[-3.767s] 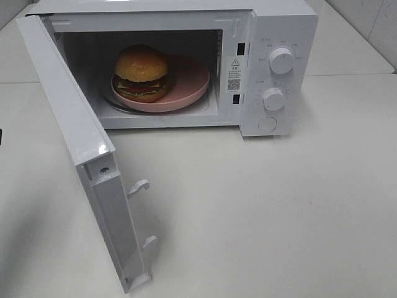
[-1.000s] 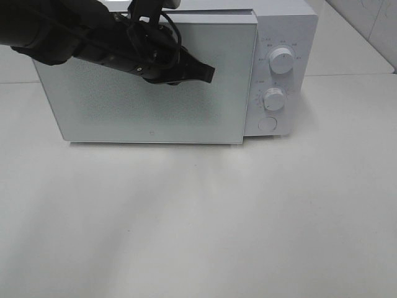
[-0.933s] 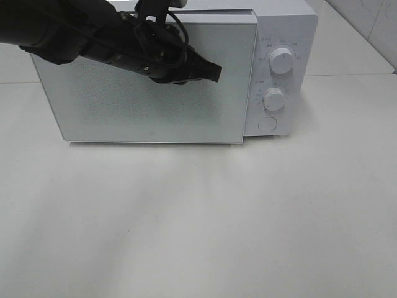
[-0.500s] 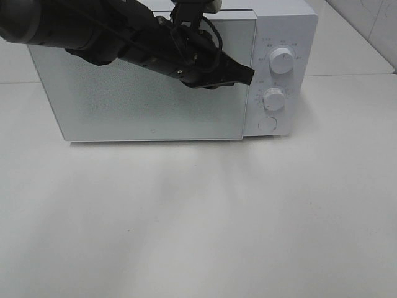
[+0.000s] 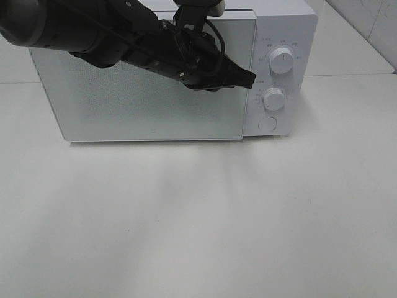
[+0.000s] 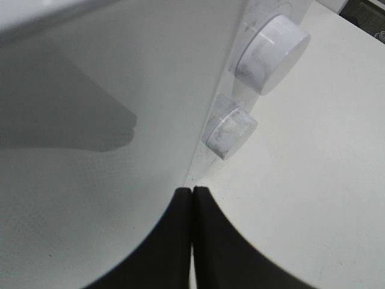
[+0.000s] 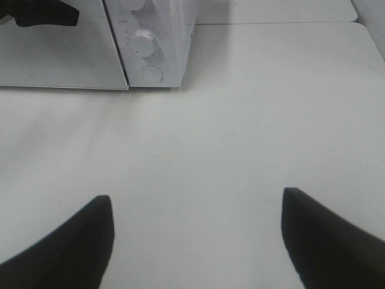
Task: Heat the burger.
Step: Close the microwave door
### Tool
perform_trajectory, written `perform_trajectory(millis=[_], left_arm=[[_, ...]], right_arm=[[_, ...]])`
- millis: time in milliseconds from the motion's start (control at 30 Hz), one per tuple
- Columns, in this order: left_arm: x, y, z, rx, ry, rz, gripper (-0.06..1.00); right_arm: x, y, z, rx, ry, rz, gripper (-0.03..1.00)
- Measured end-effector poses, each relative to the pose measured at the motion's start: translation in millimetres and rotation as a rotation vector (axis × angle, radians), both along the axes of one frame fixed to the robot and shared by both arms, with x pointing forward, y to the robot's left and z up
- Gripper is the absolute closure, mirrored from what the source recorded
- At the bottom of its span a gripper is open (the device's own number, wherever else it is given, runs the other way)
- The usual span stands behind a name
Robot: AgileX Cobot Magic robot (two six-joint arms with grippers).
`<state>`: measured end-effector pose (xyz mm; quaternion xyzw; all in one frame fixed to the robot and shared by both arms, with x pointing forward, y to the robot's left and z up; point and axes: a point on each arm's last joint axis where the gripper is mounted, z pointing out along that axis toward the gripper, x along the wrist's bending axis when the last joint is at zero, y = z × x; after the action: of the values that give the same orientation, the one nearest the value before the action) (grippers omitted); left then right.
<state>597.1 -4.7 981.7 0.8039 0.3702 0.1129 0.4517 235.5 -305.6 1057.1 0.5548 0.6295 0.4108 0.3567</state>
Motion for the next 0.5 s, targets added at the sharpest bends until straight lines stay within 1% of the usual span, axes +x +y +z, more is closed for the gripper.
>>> perform_trajectory(millis=[500], left_arm=[[0.7,-2.8,-1.0,-0.005,-0.023,0.028,0.94]], right_arm=[[0.0,0.0,0.0,0.0,0.0,0.0,0.24]])
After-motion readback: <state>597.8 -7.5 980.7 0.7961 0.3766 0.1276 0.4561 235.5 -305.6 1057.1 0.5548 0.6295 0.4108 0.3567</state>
